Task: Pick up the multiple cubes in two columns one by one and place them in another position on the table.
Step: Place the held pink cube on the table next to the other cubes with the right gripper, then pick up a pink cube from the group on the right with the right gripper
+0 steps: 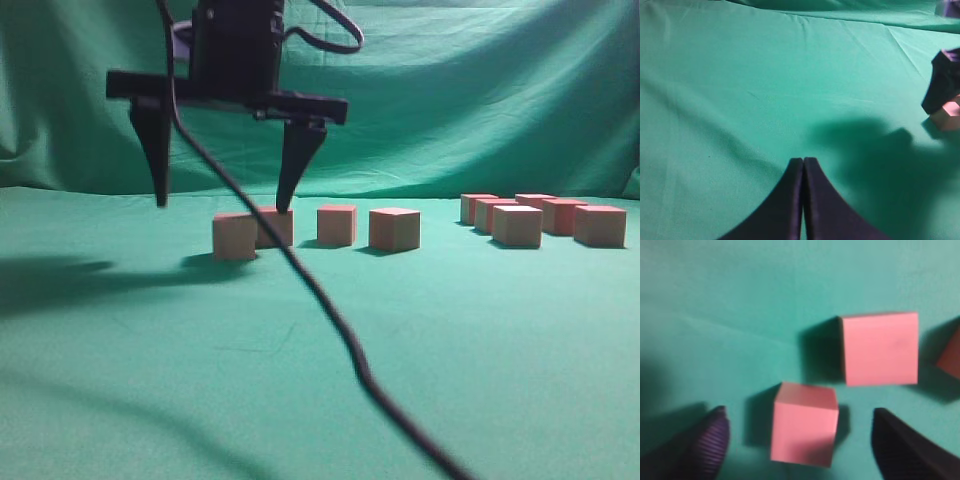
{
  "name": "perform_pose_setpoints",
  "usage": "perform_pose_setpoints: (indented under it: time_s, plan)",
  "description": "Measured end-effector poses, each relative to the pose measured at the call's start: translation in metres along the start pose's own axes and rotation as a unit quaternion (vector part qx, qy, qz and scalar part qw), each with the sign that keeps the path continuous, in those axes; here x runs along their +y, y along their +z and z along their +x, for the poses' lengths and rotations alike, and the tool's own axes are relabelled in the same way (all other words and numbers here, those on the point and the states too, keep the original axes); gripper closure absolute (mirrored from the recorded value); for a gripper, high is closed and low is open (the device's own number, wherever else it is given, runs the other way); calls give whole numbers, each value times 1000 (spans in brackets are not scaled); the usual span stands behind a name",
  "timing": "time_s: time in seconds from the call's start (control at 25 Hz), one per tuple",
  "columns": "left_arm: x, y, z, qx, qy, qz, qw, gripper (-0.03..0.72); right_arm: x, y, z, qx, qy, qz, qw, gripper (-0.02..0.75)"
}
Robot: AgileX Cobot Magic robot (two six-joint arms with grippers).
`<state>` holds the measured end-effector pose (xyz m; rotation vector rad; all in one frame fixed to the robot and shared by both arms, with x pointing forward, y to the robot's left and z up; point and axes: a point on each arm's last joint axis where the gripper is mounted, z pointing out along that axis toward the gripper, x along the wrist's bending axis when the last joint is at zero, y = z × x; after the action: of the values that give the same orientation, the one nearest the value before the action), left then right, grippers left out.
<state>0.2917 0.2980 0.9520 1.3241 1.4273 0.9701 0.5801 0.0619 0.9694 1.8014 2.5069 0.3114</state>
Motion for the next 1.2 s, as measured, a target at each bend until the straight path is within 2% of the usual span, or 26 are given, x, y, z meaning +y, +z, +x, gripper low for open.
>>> perform_pose_setpoints:
  time_s: [0.04,0.2,0.36,0.44,0.48,0.56,0.68,0.8,1.0,1.12,1.2]
  plan:
    - [0,0,0,0,0,0,1000,688,3,-5,2,5,-3,-9,1000,110]
    - [0,0,0,0,0,0,1000,688,11,-38,6,29,-19,-50,998,111]
    - [0,0,0,0,0,0,1000,688,13,-95,-2,35,-49,-112,992,111]
    - [0,0,0,0,0,0,1000,688,13,-132,-16,33,-45,-150,987,111]
    - [0,0,0,0,0,0,1000,688,13,-150,-25,32,-38,-169,984,153]
    - [0,0,0,0,0,0,1000,688,12,-182,-48,30,-20,-199,979,158]
    - [0,0,0,0,0,0,1000,688,4,-210,-86,14,4,-215,976,204]
    - [0,0,0,0,0,0,1000,688,-7,-208,-121,-20,23,-192,981,204]
    - [0,0,0,0,0,0,1000,688,-21,-160,-171,-73,66,-99,990,204]
    - [0,0,0,0,0,0,1000,688,-29,-132,-193,-89,86,-56,991,204]
    - [0,0,0,0,0,0,1000,688,-29,-115,-203,-91,93,-56,990,204]
